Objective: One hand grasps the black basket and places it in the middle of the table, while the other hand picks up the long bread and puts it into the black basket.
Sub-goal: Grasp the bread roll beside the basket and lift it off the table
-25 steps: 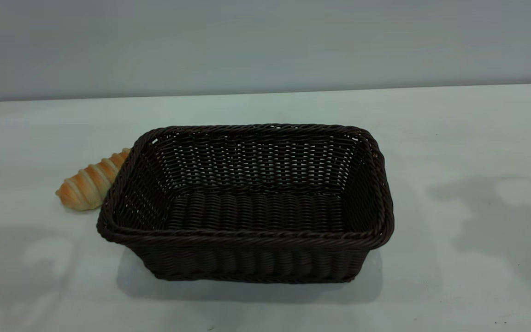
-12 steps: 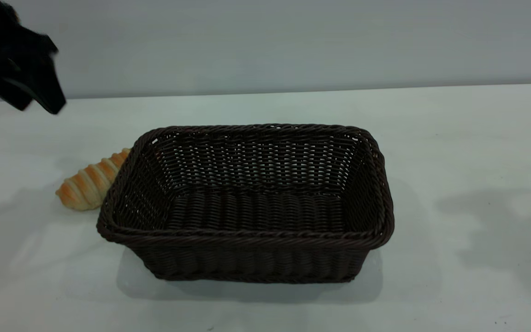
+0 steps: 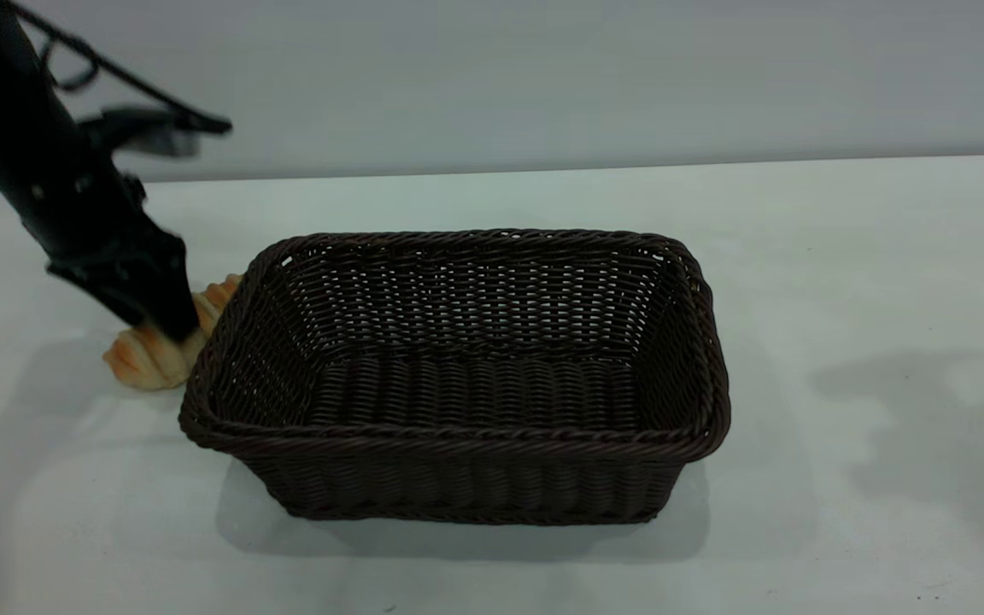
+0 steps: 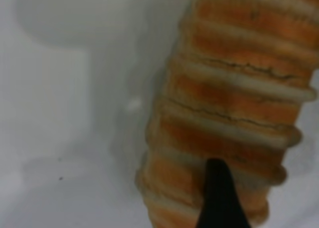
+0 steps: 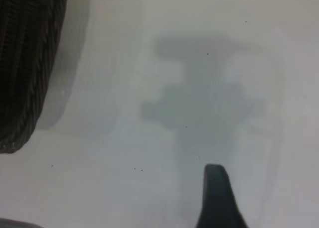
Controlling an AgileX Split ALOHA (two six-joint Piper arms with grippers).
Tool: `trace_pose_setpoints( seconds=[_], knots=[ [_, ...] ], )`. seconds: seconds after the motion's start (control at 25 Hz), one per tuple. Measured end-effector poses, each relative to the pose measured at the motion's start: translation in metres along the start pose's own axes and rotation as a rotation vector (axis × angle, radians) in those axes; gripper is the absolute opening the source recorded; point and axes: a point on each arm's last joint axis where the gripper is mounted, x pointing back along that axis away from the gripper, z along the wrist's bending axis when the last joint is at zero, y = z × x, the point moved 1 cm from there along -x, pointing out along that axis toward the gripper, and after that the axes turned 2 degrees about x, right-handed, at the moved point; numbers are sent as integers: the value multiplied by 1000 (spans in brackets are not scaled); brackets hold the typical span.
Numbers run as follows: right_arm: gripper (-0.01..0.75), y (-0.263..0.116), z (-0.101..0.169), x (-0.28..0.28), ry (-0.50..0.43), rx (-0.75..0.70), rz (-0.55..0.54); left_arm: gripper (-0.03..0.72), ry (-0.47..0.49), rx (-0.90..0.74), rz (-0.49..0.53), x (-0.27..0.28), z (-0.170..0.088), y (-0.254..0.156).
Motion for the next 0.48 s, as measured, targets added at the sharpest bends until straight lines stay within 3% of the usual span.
trace_pose_setpoints(
  seconds=[0.12, 0.2, 0.36, 0.48],
  knots=[
    [506, 0, 0, 0, 0, 0, 3, 475, -3, -3, 10, -9, 2, -1],
    [506, -1, 0, 0, 1, 0, 6, 409, -3, -4, 11, -10, 2, -1],
    [506, -2, 0, 0, 2, 0, 17, 125, -4, -8, 9, -6, 2, 0],
    [506, -2, 0, 0, 3, 0, 21, 44, 22, -18, -9, 9, 2, 4]
  ],
)
